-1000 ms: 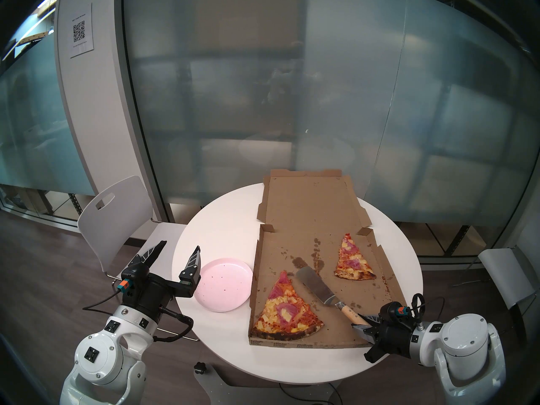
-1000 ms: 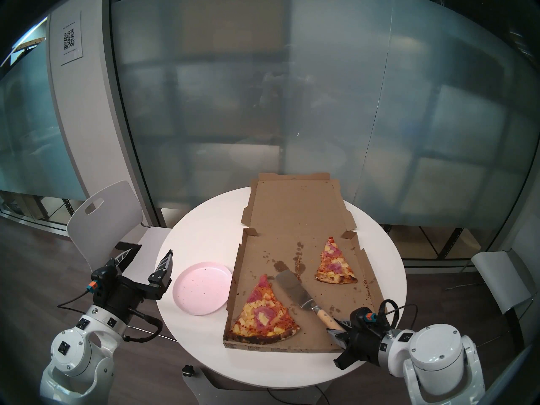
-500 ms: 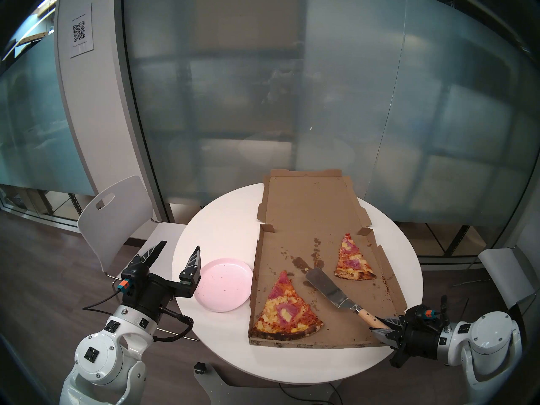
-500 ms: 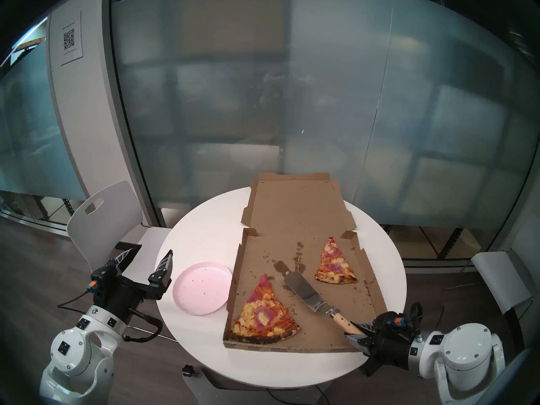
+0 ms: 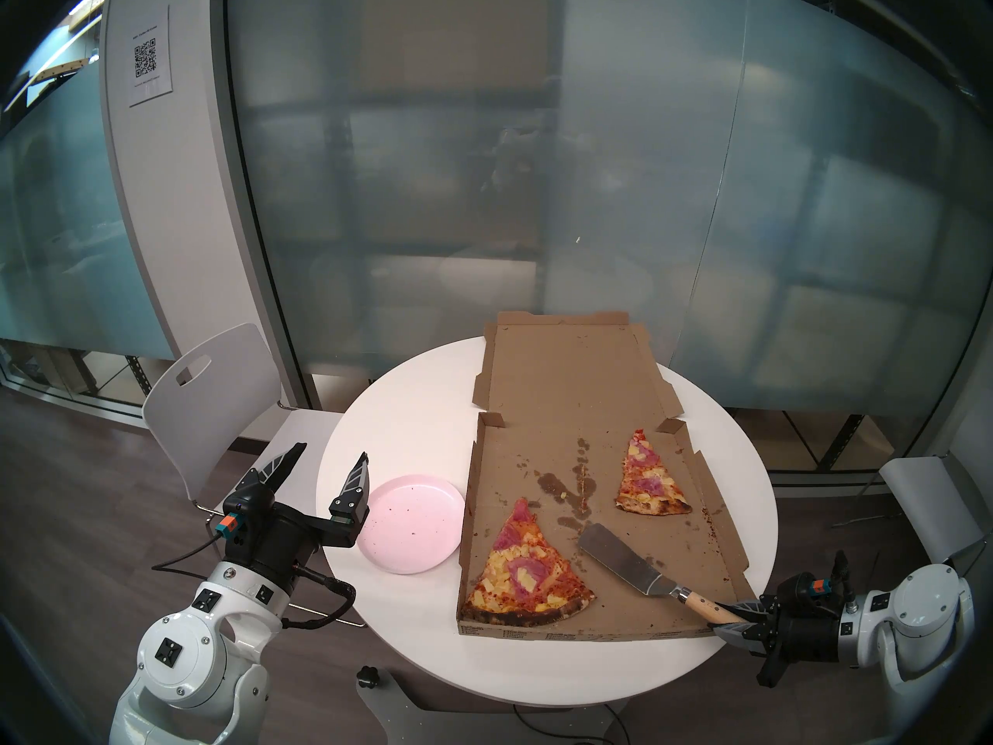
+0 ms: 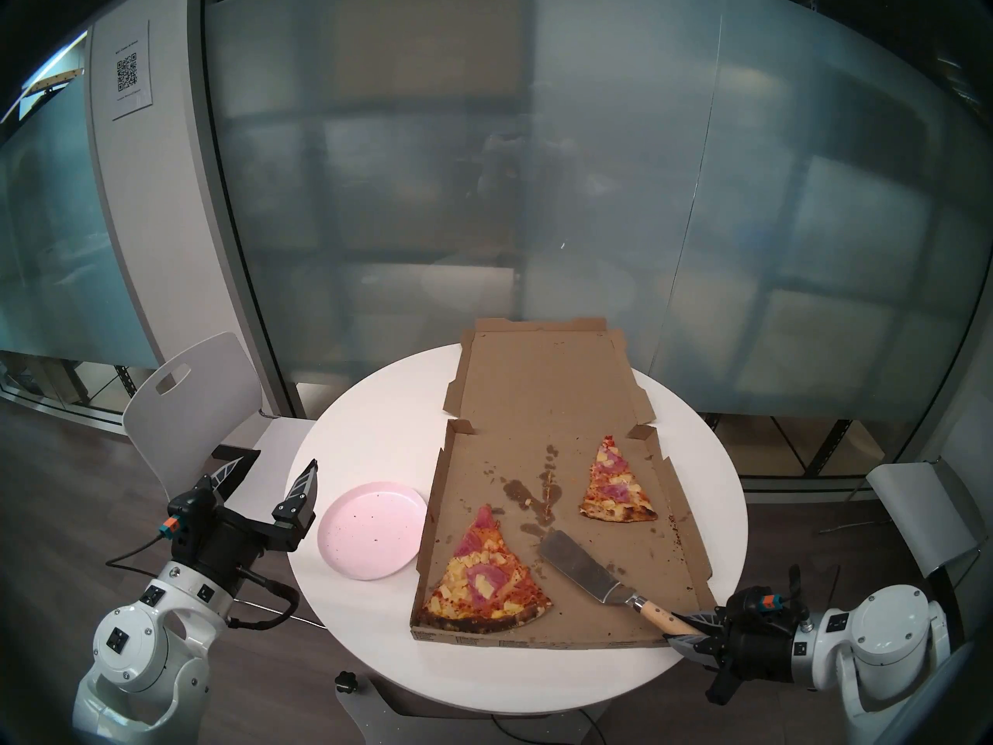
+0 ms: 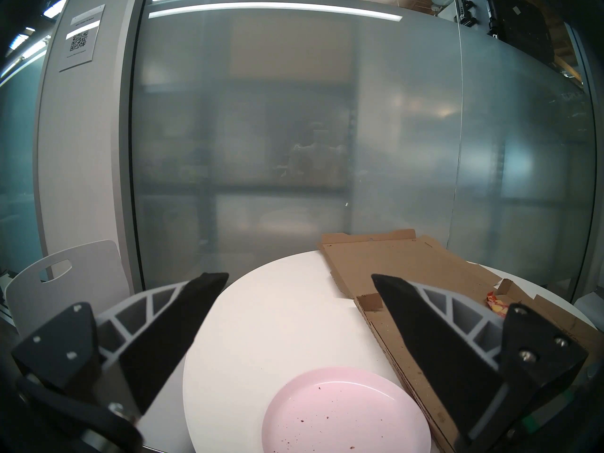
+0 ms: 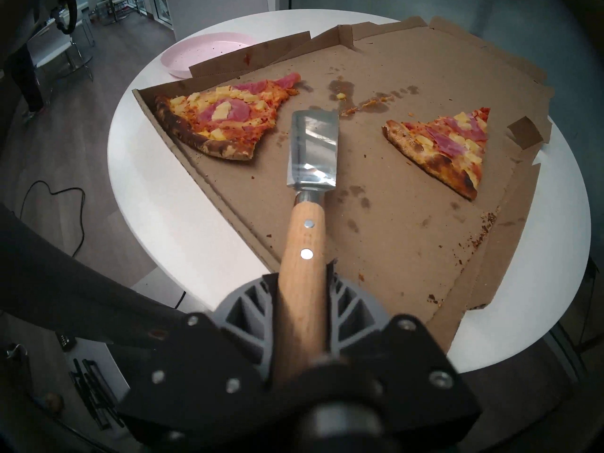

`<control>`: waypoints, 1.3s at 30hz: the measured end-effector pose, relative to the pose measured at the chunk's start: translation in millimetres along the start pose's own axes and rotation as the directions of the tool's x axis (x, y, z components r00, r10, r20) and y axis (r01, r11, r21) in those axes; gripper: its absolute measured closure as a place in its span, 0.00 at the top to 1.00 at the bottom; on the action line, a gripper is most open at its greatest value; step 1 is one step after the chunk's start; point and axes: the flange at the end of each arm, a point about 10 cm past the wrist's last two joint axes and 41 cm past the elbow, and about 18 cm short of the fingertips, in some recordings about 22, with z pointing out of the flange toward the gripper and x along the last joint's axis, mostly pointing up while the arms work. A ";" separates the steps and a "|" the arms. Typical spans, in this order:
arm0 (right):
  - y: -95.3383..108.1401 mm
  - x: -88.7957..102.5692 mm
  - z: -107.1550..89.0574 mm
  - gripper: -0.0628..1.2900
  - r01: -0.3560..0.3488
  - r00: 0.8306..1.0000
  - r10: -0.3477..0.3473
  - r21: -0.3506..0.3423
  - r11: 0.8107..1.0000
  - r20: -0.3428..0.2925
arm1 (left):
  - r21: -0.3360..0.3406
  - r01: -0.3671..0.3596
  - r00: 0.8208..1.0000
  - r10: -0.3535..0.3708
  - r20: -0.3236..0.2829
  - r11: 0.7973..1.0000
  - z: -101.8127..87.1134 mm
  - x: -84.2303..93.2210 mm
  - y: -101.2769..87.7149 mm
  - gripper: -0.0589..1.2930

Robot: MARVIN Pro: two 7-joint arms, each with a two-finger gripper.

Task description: Put pizza slice onto the plate

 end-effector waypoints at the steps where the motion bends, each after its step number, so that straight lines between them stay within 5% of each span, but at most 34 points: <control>1: 1.3 -0.8 -0.1 0.21 0.003 1.000 -0.003 0.005 1.000 0.000 | 0.000 0.000 1.000 0.000 0.000 1.000 0.0 0.0 0.0 0.98; 27: 21.2 4.4 19.2 0.19 0.144 0.989 -0.147 0.088 0.986 0.027 | 0.000 0.000 1.000 0.000 0.000 1.000 0.0 0.0 -0.1 0.98; 39: 21.1 10.6 29.3 0.19 0.154 0.986 -0.159 0.101 0.983 0.043 | 0.000 0.000 1.000 0.000 0.000 1.000 -0.1 0.0 -0.1 0.98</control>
